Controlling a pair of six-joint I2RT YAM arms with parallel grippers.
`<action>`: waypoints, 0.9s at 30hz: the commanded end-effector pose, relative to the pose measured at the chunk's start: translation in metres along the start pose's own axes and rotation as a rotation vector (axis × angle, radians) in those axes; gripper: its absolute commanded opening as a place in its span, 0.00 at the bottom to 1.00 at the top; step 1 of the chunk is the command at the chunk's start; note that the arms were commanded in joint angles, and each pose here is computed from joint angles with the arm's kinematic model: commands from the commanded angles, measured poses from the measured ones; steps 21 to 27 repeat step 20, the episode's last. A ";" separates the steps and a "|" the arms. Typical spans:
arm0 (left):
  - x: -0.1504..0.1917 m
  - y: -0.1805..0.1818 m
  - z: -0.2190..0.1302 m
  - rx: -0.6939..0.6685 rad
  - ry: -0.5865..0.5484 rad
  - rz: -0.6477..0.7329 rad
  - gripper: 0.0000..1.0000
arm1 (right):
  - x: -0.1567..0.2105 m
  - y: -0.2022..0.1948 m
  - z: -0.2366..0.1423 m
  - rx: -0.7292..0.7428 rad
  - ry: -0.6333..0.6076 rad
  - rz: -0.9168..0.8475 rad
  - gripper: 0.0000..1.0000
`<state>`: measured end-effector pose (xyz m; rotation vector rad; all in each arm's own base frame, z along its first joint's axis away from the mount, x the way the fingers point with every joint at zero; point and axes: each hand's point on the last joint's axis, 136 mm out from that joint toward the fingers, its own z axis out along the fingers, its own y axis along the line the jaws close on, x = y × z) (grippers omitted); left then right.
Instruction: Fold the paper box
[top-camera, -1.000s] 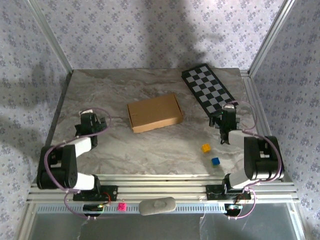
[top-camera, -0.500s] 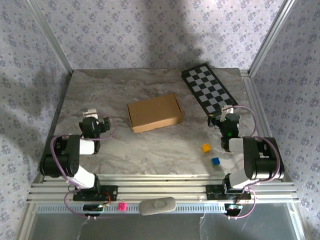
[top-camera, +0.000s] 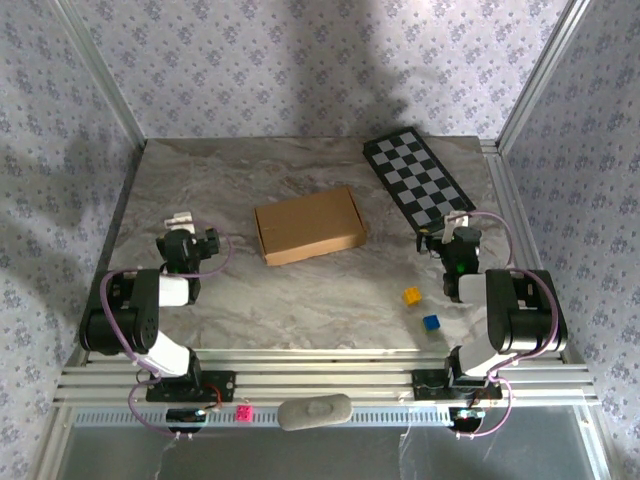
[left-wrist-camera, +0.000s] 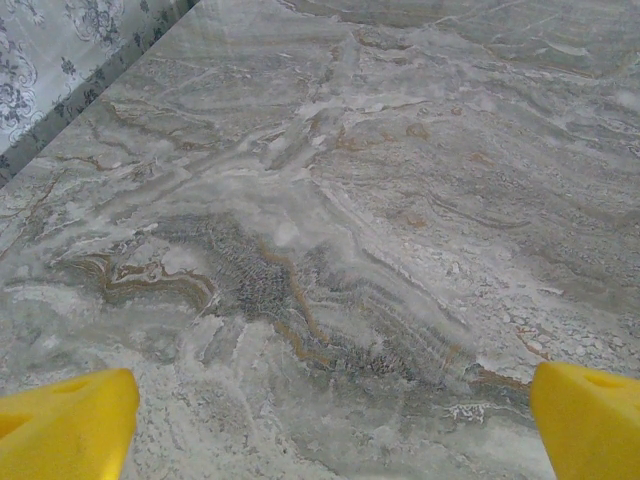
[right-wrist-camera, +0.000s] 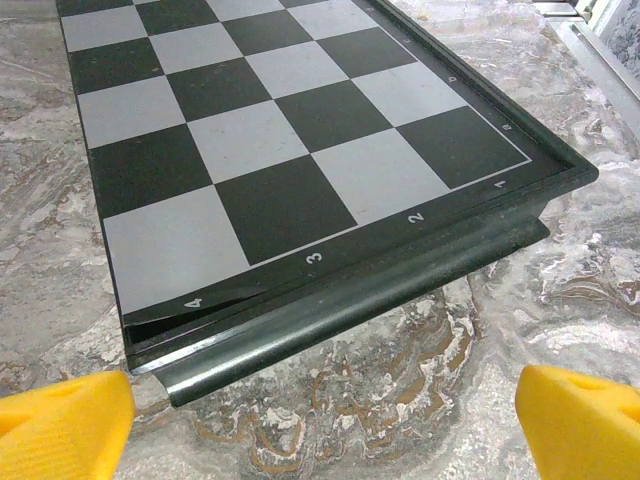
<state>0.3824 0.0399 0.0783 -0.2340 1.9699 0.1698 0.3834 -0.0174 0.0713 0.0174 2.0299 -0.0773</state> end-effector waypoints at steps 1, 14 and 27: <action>-0.015 -0.003 0.002 0.006 -0.047 0.000 1.00 | -0.014 -0.001 0.002 0.003 -0.043 0.008 1.00; -0.015 -0.003 0.002 0.004 -0.049 0.000 1.00 | -0.014 -0.001 0.002 0.000 -0.041 0.010 1.00; -0.016 -0.003 0.002 0.006 -0.050 0.002 1.00 | -0.013 -0.001 0.002 -0.001 -0.040 0.010 1.00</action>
